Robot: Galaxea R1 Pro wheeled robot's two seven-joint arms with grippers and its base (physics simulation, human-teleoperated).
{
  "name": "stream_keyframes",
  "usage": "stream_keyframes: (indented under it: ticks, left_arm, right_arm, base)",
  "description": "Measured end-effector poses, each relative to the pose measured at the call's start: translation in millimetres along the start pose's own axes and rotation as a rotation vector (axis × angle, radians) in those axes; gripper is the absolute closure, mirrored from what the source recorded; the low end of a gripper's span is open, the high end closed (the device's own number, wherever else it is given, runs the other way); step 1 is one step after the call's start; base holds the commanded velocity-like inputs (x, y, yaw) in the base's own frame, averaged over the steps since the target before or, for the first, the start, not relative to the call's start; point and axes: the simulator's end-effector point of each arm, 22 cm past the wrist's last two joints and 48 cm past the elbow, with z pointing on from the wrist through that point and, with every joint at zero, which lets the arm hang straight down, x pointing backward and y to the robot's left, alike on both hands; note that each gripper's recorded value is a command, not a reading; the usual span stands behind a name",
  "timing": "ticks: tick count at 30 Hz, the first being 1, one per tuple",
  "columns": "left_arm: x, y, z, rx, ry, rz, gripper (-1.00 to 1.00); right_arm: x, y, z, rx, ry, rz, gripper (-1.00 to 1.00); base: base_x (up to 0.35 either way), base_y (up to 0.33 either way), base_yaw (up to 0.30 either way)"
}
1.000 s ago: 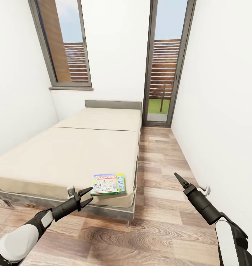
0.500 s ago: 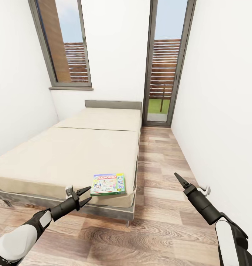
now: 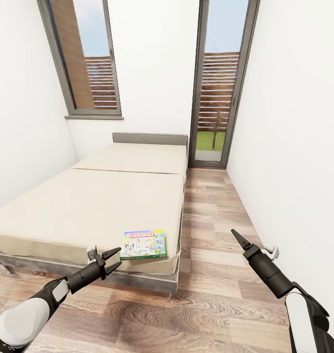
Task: Put all the toys in the child's room - the three board games (two on the bed and one on the table), the two jigsaw puzzles on the table, and the tennis ball on the table - inside the toy box on the table in the child's room.
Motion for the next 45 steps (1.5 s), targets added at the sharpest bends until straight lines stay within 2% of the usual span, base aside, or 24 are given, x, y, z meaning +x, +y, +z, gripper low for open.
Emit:
stream_keyframes:
  ticks: [45]
  left_arm:
    - [0.5, 1.1, 0.2, -0.005, 0.002, -0.006, -1.00]
  right_arm:
    - [-0.3, 0.0, -0.3, -0.001, 0.000, 0.000, -1.00]
  base:
    - [0.012, 0.009, 0.000]
